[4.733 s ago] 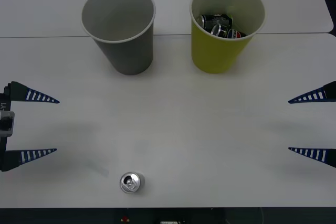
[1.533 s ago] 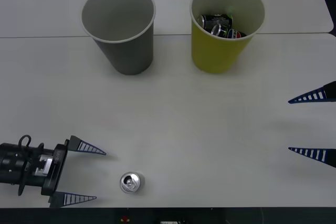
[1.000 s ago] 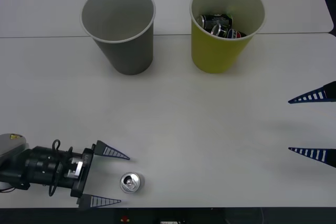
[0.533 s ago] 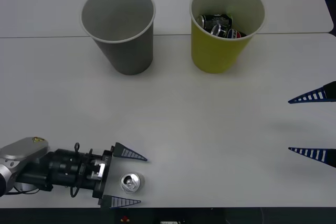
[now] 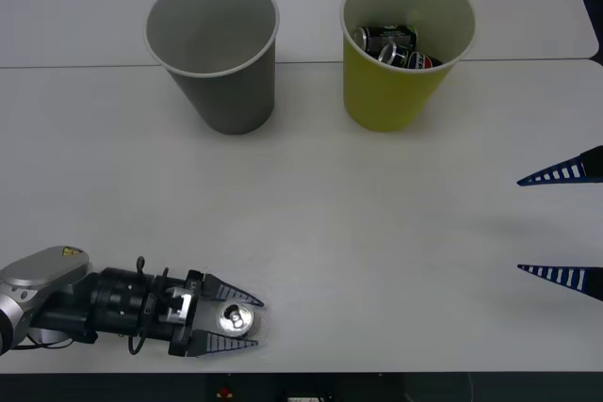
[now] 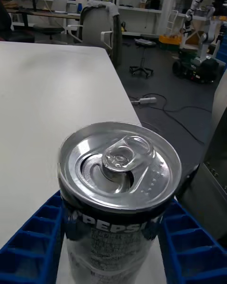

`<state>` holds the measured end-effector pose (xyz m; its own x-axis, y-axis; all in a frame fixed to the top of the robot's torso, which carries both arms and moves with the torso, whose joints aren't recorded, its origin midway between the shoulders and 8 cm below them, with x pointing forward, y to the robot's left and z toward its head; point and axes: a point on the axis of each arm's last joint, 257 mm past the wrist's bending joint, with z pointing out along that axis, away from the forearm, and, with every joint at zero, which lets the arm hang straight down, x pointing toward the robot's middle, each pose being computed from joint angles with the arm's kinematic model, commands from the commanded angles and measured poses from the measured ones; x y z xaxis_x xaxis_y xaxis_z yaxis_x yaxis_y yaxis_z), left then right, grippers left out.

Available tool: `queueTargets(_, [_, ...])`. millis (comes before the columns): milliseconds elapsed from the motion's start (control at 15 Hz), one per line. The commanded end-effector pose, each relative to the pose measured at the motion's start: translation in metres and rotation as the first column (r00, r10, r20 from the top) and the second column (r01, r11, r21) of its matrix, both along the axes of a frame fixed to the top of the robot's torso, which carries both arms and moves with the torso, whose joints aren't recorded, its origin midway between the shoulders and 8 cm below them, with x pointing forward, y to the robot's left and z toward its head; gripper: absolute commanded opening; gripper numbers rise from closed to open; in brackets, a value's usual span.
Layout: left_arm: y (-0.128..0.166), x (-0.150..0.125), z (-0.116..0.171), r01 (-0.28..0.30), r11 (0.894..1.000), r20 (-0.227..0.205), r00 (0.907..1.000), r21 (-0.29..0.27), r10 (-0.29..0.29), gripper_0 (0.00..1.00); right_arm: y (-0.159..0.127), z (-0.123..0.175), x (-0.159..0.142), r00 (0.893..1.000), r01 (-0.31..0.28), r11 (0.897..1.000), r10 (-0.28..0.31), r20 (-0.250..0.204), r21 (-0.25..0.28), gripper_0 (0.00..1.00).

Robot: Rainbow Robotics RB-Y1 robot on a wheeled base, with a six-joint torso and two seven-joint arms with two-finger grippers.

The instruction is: Put the can into the green bin and the plastic bottle into the gray bin

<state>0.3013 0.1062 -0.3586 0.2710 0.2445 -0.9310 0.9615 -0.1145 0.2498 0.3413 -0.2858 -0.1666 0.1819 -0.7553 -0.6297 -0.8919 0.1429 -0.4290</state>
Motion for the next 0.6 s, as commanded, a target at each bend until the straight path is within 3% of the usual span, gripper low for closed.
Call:
queueTargets(67, [0.000,-0.001,-0.001,0.001,1.000,-0.001,1.0000,0.002,-0.001,0.00,0.000,0.000,0.000,1.000,0.000,1.000,0.000,0.000,0.000,1.00])
queueTargets(467, [-0.005,-0.002,0.008,0.012,1.000,-0.011,0.9999,-0.012,-0.012,0.00,0.000,0.000,0.000,1.000,0.000,1.000,0.000,0.000,0.000,1.00])
queueTargets(600, [-0.006,0.000,0.016,0.008,1.000,-0.030,0.9995,0.008,-0.007,0.00,0.000,0.000,0.000,1.000,0.000,1.000,0.000,0.000,0.000,1.00])
